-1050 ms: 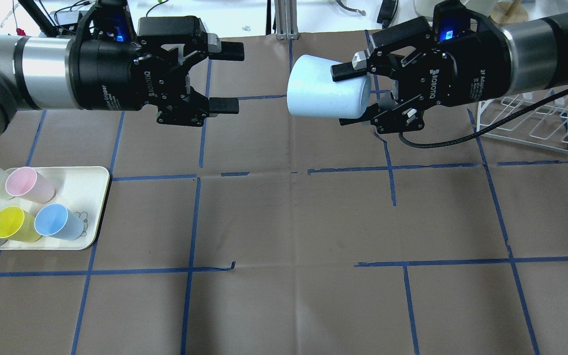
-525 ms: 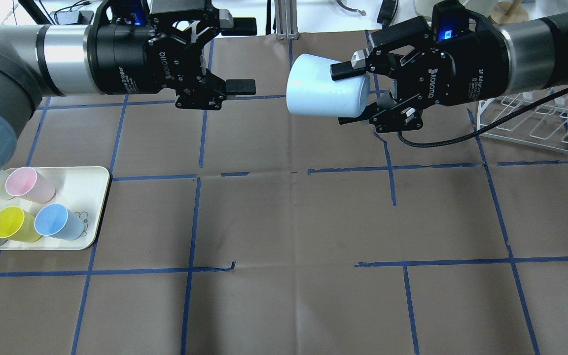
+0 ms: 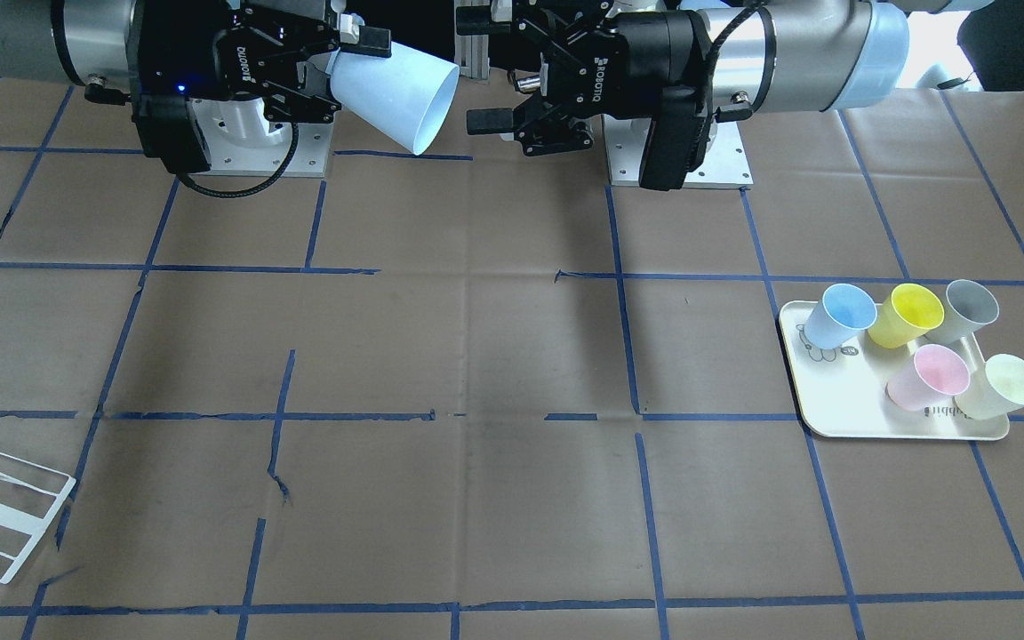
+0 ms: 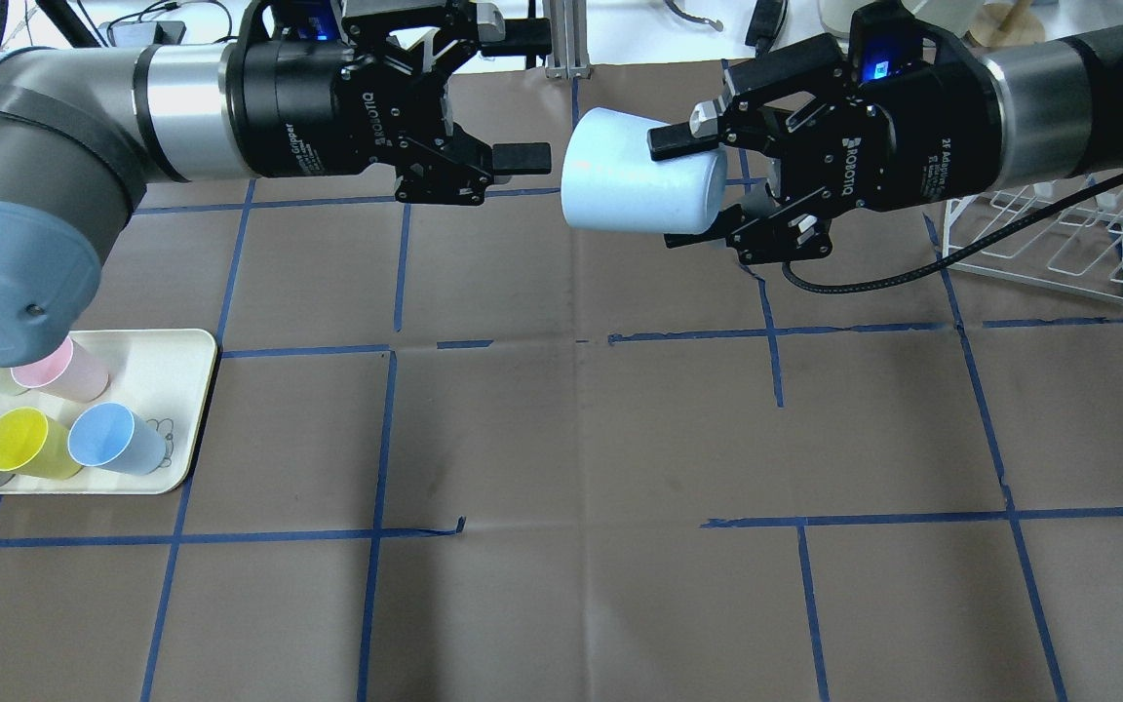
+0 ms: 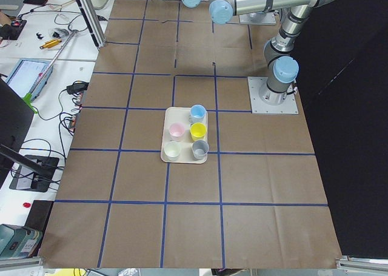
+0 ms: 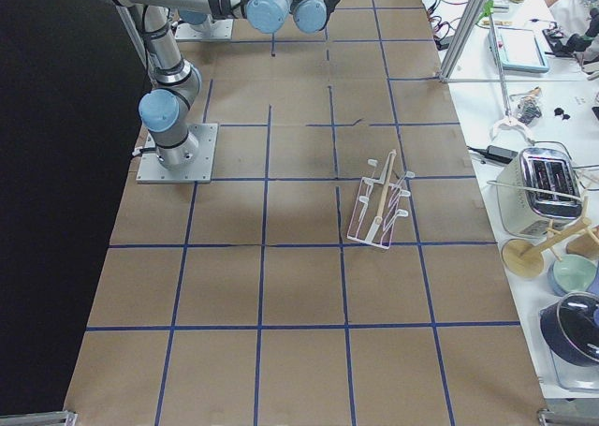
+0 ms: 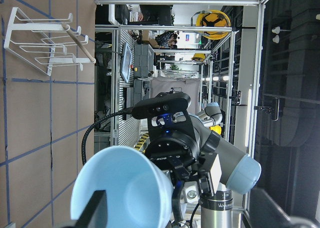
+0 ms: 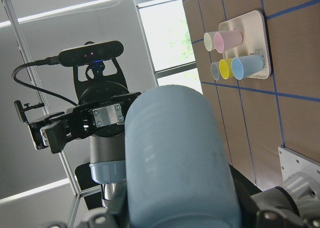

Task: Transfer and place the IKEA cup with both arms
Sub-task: 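Close the left gripper on the cup's open rim beside the right gripper, then open the right gripper and withdraw it while the left gripper holds the cup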

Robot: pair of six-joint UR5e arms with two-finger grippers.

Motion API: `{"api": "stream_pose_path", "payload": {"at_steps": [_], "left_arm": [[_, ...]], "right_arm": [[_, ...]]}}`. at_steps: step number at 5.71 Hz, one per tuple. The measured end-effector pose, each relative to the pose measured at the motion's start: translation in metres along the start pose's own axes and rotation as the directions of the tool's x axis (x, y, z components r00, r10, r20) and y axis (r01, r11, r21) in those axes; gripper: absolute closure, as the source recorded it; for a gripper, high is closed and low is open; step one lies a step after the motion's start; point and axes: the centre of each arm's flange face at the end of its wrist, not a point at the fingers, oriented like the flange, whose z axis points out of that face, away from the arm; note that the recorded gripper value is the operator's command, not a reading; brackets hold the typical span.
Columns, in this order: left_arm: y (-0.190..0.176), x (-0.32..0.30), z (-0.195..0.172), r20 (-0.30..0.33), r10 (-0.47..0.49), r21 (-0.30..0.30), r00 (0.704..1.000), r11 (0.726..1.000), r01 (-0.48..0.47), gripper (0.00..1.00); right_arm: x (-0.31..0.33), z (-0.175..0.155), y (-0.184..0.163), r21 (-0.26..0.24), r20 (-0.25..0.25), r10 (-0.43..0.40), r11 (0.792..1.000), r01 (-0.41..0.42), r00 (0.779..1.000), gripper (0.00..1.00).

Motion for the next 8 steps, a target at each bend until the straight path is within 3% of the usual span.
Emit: {"api": "stream_pose_path", "payload": {"at_steps": [1,2,4,6,7,8], "left_arm": [[0.0016,-0.0016,0.0051,0.002,-0.006,-0.012,1.000,1.000,0.006,0.42],[0.0034,-0.0029,0.0074,0.005,-0.006,-0.017,1.000,1.000,0.006,0.73],[0.0067,-0.0073,0.0089,0.011,-0.005,-0.021,1.000,1.000,0.005,1.00],[0.0095,-0.0085,0.0101,0.013,-0.009,-0.025,1.000,1.000,0.010,1.00],[0.0105,-0.0080,0.0105,0.013,-0.010,-0.025,1.000,1.000,0.011,1.00],[0.0105,-0.0079,0.0104,0.013,-0.011,-0.025,1.000,1.000,0.012,1.00]], "right_arm": [[0.0000,0.0000,0.0000,0.000,0.000,0.001,1.000,-0.001,1.000,0.59],[0.0000,0.0001,0.0001,0.000,0.000,0.002,1.000,-0.002,1.000,0.59],[-0.0001,-0.0002,0.0002,0.000,0.001,0.003,1.000,-0.003,1.000,0.58],[-0.0002,-0.0004,0.0001,0.001,0.001,0.004,1.000,-0.004,1.000,0.55],[-0.0004,-0.0005,0.0001,0.001,0.001,0.004,1.000,-0.004,1.000,0.19],[-0.0023,-0.0006,-0.0001,0.009,0.007,0.004,1.000,-0.004,1.000,0.00]]}}
